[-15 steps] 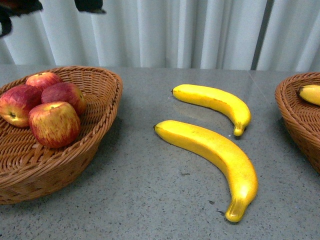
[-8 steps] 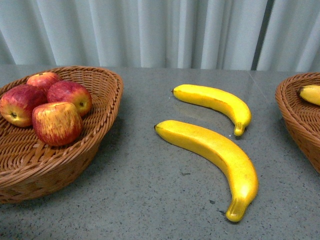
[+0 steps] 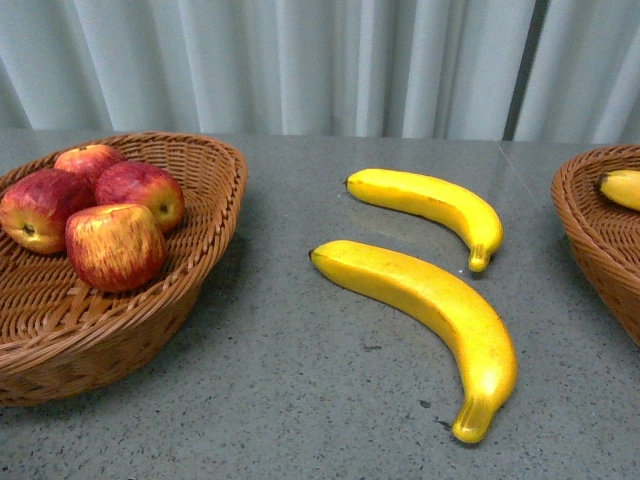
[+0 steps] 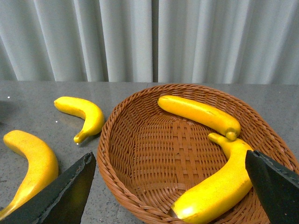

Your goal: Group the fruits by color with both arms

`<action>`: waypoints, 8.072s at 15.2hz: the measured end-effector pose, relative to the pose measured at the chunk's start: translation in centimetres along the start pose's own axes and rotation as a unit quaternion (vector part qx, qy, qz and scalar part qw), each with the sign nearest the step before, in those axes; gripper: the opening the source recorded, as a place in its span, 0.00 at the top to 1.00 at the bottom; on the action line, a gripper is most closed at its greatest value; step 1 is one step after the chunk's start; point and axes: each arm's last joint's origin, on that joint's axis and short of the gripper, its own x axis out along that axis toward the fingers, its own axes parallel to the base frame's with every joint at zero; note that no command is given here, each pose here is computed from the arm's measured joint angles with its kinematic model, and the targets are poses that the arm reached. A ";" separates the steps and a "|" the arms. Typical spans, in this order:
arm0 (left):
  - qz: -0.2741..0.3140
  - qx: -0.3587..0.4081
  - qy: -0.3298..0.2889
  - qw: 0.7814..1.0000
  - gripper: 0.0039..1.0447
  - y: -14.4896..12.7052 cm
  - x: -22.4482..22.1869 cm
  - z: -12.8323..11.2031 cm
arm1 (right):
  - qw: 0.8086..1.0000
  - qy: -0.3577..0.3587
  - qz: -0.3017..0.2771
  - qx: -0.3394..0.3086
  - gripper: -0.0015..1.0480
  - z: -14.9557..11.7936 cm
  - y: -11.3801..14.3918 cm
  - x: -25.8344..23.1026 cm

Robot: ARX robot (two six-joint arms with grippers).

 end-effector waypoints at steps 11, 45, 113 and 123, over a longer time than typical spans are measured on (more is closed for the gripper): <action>-0.011 0.000 -0.010 1.000 0.99 -0.1 -2.8 -1.7 | 1.000 0.000 0.000 0.000 0.06 0.0 0.0 0.0; -0.011 0.001 -0.001 1.000 0.06 0.0 -4.7 -2.2 | 0.942 0.139 0.301 0.056 0.06 7.9 13.9 20.6; -0.011 0.002 -0.001 1.000 0.06 0.0 -4.7 -2.2 | 0.870 0.338 0.279 -0.228 0.18 -0.9 15.8 36.9; -0.011 0.002 -0.001 1.000 0.06 0.0 -4.7 -2.2 | 0.944 0.206 0.248 -0.064 0.68 7.6 8.7 36.4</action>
